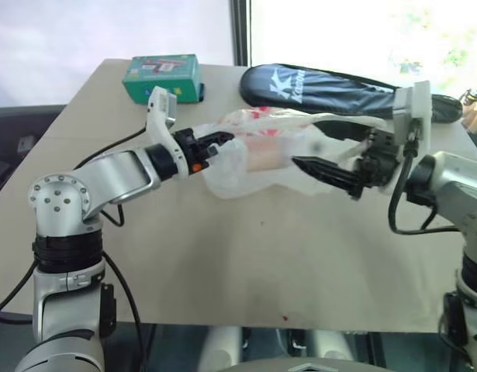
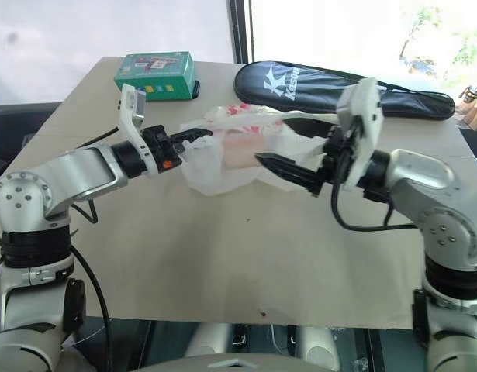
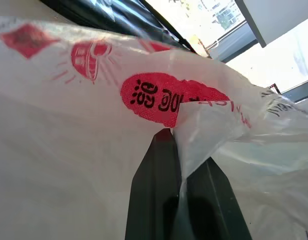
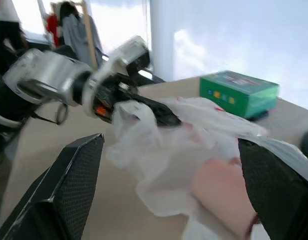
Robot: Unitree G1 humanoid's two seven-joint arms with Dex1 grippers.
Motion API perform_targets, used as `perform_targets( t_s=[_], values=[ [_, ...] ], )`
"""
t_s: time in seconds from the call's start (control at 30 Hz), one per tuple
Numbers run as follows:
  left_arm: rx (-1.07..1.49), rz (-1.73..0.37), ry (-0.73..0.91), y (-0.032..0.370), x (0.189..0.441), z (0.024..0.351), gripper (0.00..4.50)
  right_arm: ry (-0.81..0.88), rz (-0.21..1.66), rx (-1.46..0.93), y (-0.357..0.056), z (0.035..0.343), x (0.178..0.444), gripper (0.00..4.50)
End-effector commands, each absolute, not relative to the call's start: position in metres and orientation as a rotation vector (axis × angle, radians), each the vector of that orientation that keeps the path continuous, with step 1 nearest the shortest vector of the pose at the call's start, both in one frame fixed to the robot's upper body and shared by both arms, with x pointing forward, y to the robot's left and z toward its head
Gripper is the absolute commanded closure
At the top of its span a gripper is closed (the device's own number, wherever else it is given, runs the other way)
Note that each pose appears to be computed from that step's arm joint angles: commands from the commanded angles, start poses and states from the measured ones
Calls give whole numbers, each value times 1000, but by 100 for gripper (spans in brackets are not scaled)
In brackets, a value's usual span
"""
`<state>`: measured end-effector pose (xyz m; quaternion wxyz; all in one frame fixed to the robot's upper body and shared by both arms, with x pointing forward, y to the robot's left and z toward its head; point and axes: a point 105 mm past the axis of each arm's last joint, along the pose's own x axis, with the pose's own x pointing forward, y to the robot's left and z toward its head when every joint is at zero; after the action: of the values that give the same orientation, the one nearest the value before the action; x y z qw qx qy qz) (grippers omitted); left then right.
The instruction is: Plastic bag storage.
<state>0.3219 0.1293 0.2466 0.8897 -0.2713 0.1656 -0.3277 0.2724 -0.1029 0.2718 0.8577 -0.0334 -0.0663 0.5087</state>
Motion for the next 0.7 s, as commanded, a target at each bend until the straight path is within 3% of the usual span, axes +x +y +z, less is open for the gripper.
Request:
perform_targets(
  t_s=[0.03, 0.17, 0.23, 0.33, 0.5, 0.7],
  values=[
    [-512, -764, 247, 114, 313, 275, 450, -71, 1060, -86, -107, 260, 278, 10],
    [-453, -818, 203, 100, 306, 289, 450, 82, 1057, -204, -88, 209, 297, 10],
    [-434, -830, 185, 94, 304, 295, 450, 90, 1200, -211, -68, 200, 284, 10],
    [-397, -833, 178, 91, 303, 297, 450, -9, 1423, -63, -44, 226, 257, 10],
    [-375, -747, 220, 100, 315, 280, 450, -267, 1633, 159, -51, 296, 209, 10],
    [-376, -730, 223, 100, 321, 276, 450, -429, 1528, 329, -80, 344, 195, 10]
  ],
)
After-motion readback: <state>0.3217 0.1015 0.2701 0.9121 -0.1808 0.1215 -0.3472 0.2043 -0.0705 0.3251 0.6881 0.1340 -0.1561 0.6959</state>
